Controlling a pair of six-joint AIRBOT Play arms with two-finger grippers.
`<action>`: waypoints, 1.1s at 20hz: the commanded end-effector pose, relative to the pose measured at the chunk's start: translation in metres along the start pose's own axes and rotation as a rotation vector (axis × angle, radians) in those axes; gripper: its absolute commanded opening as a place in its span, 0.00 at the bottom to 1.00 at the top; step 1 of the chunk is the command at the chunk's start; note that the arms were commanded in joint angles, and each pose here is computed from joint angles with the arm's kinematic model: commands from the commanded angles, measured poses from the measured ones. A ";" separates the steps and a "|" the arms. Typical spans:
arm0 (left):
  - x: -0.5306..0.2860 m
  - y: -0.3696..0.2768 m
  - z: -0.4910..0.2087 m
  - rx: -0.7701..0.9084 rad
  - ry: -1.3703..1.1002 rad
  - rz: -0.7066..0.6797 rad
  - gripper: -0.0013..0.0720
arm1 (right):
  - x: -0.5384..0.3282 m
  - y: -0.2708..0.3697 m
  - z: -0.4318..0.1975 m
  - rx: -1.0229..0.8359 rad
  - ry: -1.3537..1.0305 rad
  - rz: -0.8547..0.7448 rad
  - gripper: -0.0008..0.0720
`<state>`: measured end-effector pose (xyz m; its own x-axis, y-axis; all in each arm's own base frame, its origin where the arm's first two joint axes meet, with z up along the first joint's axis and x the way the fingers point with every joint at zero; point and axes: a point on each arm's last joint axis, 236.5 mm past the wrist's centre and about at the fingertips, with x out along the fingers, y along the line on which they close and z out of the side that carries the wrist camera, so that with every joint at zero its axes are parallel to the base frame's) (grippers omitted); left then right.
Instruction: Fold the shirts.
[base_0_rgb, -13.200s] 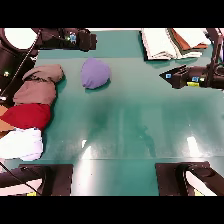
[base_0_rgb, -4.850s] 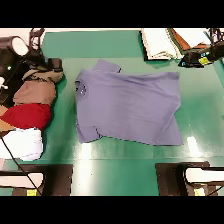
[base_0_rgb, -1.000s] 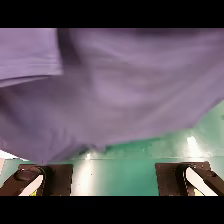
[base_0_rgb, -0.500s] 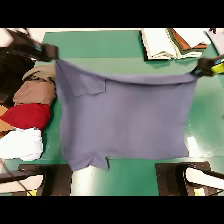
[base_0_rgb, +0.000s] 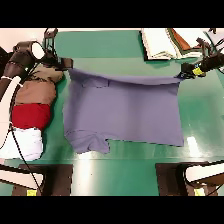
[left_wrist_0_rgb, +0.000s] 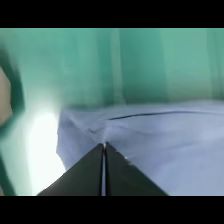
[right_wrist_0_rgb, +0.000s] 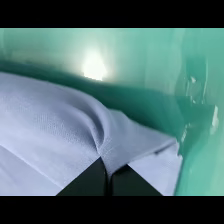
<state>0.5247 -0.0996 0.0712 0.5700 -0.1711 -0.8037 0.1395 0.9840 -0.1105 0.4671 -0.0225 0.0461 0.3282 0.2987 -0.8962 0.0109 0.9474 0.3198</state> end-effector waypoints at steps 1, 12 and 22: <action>0.011 0.002 -0.058 0.038 0.213 -0.011 0.05 | 0.007 -0.016 -0.028 -0.024 0.103 -0.047 0.03; 0.012 0.002 -0.122 -0.026 0.379 -0.014 0.68 | 0.016 -0.023 -0.085 0.018 0.214 -0.052 0.63; -0.084 -0.004 -0.306 -0.160 0.574 -0.015 0.69 | -0.050 0.033 -0.132 0.027 0.023 0.066 0.63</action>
<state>0.2878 -0.0752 -0.0152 0.0940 -0.1526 -0.9838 0.0761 0.9864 -0.1457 0.3385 -0.0043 0.0502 0.2483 0.3373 -0.9081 0.0316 0.9341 0.3556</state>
